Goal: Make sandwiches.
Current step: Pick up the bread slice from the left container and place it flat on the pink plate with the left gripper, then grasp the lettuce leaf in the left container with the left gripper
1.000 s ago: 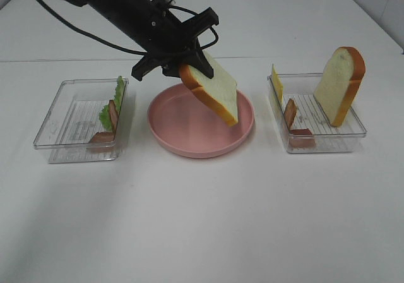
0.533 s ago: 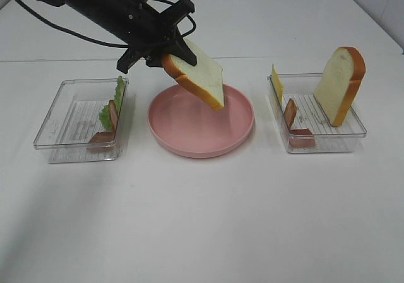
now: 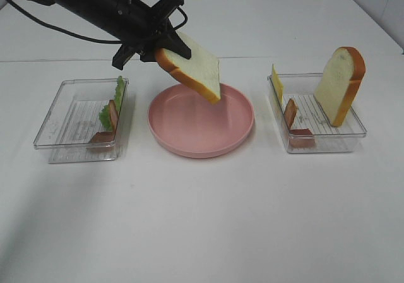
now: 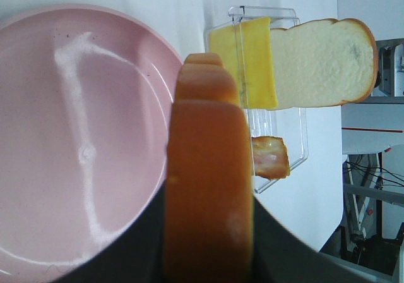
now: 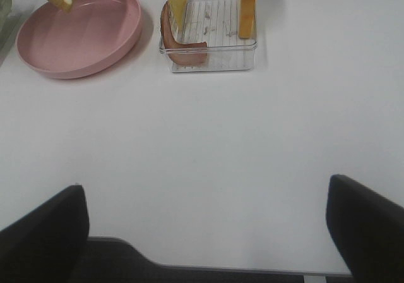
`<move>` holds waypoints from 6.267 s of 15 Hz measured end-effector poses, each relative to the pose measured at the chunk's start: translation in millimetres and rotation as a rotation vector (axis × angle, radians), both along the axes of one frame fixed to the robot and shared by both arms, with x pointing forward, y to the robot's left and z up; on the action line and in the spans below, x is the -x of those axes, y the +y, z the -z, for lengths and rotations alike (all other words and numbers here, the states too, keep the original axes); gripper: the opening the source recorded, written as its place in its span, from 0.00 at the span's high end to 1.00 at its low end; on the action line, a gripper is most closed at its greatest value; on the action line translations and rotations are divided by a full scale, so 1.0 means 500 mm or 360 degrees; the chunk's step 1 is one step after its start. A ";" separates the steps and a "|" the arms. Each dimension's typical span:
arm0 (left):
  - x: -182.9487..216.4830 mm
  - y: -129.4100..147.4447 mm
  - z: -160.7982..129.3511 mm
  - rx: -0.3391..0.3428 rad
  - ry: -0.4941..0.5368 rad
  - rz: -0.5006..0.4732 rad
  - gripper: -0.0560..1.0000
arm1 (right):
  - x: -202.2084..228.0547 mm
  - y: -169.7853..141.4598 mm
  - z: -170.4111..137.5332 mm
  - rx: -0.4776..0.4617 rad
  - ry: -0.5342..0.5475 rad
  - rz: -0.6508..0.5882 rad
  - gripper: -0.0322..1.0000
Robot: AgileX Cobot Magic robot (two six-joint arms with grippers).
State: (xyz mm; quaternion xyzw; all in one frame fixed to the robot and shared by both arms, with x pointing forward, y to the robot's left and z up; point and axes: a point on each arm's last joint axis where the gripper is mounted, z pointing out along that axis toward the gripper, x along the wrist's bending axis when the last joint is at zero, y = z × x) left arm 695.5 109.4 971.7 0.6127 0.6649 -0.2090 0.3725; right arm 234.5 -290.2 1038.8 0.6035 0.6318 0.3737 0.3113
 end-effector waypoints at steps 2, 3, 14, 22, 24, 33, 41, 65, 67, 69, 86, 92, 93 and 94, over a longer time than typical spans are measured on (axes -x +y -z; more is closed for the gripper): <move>0.006 0.002 0.028 -0.0017 0.0064 -0.0002 0.77 | 0.000 0.000 0.000 0.0000 0.0000 0.0000 0.02; 0.010 0.005 0.054 -0.0041 0.0098 -0.0022 0.77 | 0.000 0.000 0.000 0.0000 0.0000 0.0000 0.02; 0.003 -0.023 0.100 0.0039 0.0063 -0.0074 0.77 | 0.000 0.000 0.000 0.0000 0.0000 0.0000 0.02; 0.001 -0.030 0.119 0.0047 0.0081 -0.0106 0.77 | 0.000 0.000 0.000 0.0000 0.0000 0.0000 0.02; 0.001 -0.030 0.119 0.0051 0.0084 -0.0108 0.75 | 0.000 0.000 0.000 0.0000 0.0000 0.0000 0.02; 0.003 -0.028 0.125 0.0026 0.0120 -0.0114 0.34 | 0.000 0.000 0.000 0.0000 0.0000 0.0000 0.02; -0.011 -0.044 0.078 -0.0298 0.0068 -0.0035 0.23 | 0.000 0.000 0.000 0.0000 0.0000 0.0000 0.02; 0.061 0.044 -0.246 -0.1019 -0.0363 0.0099 0.23 | 0.000 0.000 0.000 0.0000 0.0000 0.0000 0.02; 0.079 0.090 -0.246 -0.1059 -0.0294 0.0062 0.23 | 0.000 0.000 0.000 0.0000 0.0000 0.0000 0.02; 0.116 0.168 -0.248 -0.1118 -0.0196 -0.0004 0.23 | 0.000 0.000 0.000 0.0000 0.0000 0.0000 0.02; 0.076 0.208 -0.099 -0.0925 0.0120 -0.0078 0.23 | 0.000 0.000 0.000 0.0000 0.0000 0.0000 0.02; 0.009 0.195 -0.038 -0.0917 0.0114 -0.0103 0.23 | 0.000 0.000 0.000 0.0000 0.0000 0.0000 0.02; -0.004 0.186 -0.036 -0.0911 0.0103 -0.0106 0.23 | 0.000 0.000 0.000 0.0000 0.0000 0.0000 0.02; -0.019 0.165 -0.027 -0.0912 0.0106 -0.0075 0.23 | 0.000 0.000 0.000 0.0000 0.0000 0.0000 0.02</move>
